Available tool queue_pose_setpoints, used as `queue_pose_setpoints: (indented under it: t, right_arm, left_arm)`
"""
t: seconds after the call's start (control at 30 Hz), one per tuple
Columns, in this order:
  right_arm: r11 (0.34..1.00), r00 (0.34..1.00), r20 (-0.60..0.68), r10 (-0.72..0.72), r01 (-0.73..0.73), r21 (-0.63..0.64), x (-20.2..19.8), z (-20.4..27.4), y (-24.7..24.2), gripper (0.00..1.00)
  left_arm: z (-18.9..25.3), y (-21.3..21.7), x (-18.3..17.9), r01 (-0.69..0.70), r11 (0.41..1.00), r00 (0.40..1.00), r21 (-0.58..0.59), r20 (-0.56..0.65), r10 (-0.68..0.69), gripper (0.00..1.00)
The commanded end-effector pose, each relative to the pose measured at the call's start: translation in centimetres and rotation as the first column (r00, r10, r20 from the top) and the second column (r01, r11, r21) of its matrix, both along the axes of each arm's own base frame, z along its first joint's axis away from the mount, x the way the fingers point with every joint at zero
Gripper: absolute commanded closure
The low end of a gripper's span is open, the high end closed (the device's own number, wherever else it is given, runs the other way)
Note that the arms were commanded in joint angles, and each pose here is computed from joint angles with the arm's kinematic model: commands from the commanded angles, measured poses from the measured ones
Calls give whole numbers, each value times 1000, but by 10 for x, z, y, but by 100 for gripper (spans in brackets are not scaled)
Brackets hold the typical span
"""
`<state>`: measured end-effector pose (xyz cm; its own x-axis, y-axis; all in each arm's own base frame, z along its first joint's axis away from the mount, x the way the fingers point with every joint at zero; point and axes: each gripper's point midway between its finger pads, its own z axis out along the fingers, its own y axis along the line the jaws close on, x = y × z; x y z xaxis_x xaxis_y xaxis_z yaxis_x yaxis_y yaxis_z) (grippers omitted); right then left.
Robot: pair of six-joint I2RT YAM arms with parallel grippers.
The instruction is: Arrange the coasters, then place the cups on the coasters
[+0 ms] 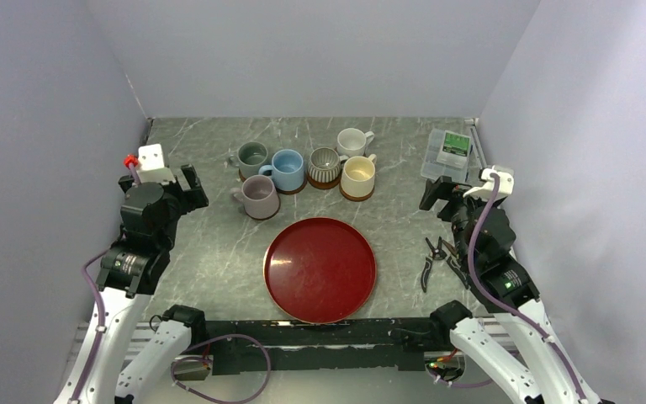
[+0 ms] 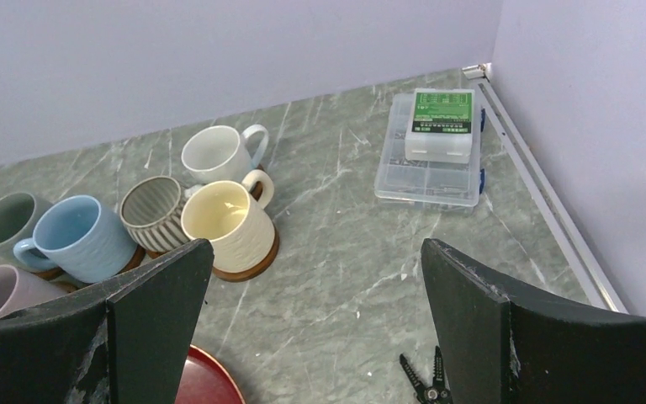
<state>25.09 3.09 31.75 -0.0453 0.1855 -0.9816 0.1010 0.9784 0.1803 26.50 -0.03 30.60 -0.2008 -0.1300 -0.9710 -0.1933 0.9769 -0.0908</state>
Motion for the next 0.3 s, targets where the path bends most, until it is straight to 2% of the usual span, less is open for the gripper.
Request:
queue_pose_setpoints:
  t: [0.0,0.27]
  right_arm:
    - [999,999,33,-26,26,-18,2,8,-6,0]
    - [999,998,33,-44,44,-7,1,9,-8,0]
  left_arm:
    - [11,3,2,-17,1000,999,0,41,17,6]
    - [9,1,2,-7,1000,999,-5,43,7,6]
